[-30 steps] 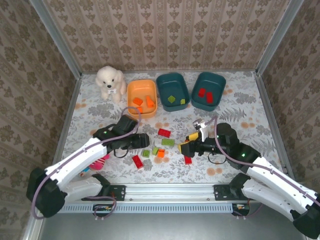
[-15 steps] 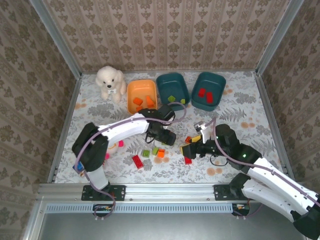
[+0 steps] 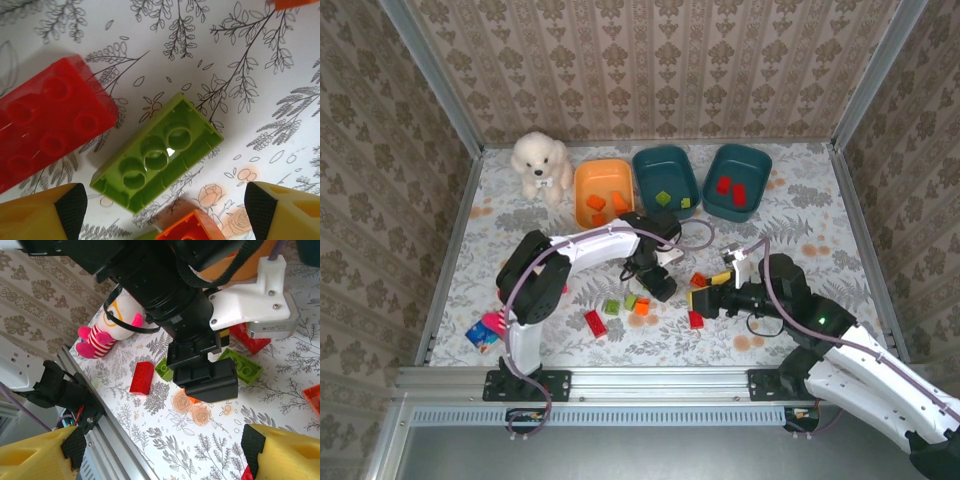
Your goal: Sort the legos into containers by color
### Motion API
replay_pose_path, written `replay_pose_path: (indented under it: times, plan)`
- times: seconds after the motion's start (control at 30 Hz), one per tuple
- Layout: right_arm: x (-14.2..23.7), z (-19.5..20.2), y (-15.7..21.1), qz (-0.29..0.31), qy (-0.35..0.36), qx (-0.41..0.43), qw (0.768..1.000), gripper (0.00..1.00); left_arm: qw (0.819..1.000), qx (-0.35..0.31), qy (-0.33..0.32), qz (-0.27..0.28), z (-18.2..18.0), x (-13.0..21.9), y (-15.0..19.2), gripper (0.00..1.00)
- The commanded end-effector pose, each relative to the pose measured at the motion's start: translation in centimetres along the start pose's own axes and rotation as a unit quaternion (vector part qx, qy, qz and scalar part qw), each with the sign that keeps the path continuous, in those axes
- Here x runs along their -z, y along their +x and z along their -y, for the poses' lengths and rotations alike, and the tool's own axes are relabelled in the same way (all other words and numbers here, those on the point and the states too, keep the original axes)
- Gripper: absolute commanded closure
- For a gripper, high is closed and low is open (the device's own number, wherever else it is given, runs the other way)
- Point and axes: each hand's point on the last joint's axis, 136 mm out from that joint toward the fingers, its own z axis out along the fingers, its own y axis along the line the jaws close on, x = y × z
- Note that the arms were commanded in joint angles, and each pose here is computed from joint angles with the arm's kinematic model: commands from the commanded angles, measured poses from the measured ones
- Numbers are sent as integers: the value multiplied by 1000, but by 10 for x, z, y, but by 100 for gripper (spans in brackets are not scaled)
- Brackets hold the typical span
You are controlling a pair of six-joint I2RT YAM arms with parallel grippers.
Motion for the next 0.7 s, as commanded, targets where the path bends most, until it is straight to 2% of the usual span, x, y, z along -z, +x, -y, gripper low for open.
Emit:
replay_pose_path:
  times: [0.0, 0.27, 0.4, 0.67]
  plan:
    - [2, 7, 10, -7, 15, -23, 1000, 16, 999, -48, 7, -11, 6, -2, -5, 14]
    - [5, 9, 9, -3, 21, -29, 999, 16, 997, -75, -10, -21, 5, -14, -9, 14]
    - [5, 10, 7, 0, 25, -29, 999, 16, 996, -75, -12, -42, 10, -24, 3, 21]
    - [3, 11, 7, -2, 28, -28, 999, 16, 998, -48, -20, -28, 17, -26, 20, 36]
